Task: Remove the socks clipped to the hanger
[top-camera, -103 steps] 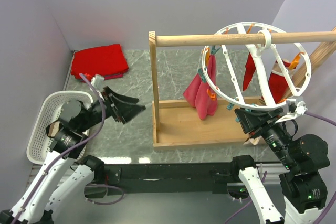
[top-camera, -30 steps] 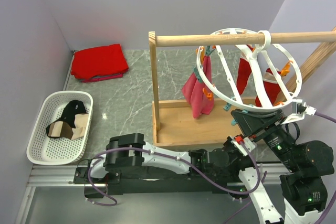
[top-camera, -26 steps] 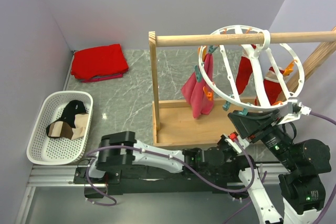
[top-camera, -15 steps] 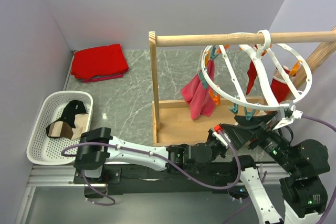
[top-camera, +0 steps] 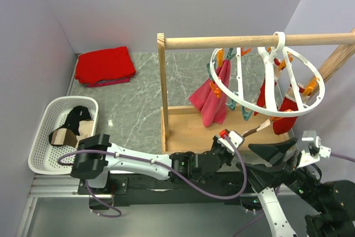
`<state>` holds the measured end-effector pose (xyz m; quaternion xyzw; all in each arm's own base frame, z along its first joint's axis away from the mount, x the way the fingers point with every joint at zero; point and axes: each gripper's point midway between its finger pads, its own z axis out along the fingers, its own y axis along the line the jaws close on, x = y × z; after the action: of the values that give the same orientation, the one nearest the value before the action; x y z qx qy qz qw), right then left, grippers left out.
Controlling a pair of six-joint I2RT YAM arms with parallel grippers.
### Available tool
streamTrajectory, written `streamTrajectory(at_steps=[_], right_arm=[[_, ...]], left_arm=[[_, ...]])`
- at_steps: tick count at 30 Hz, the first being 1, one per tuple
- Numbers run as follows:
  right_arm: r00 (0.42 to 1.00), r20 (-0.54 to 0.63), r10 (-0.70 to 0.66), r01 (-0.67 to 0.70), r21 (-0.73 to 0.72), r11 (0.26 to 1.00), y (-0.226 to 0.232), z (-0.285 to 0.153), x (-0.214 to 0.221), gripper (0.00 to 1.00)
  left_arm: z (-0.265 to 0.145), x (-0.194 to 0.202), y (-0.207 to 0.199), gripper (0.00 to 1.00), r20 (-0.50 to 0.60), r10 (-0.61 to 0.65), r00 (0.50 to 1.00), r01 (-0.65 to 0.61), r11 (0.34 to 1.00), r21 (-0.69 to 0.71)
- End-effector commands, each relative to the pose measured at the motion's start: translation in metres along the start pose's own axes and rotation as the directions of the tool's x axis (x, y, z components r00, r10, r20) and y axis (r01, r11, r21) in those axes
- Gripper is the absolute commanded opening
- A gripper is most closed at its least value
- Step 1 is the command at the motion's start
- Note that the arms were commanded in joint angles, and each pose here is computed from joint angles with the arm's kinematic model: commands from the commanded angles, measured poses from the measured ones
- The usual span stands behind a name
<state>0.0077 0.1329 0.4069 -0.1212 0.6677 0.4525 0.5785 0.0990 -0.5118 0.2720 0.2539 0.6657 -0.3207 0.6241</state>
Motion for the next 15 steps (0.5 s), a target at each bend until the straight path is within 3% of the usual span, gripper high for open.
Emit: streamTrajectory(at_steps=[1,5,15], right_arm=[[0.998,0.029,-0.057,0.053,0.121,0.991,-0.007,-0.019,-0.002,1.00],[0.992,0.084,-0.090,0.055,0.342,0.938,-0.041,-0.034,-0.012,0.98],[0.987,0.116,-0.114,0.056,0.413,0.909,-0.063,-0.015,-0.042,0.95]], left_arm=[[-0.015,-0.023,0.020,0.06,0.023,-0.050,0.998,0.051,0.997,-0.051],[-0.026,-0.024,0.031,0.06,0.014,-0.083,0.996,0.084,0.994,-0.065],[-0.054,-0.022,0.042,0.05,-0.038,-0.174,0.984,0.174,0.985,-0.015]])
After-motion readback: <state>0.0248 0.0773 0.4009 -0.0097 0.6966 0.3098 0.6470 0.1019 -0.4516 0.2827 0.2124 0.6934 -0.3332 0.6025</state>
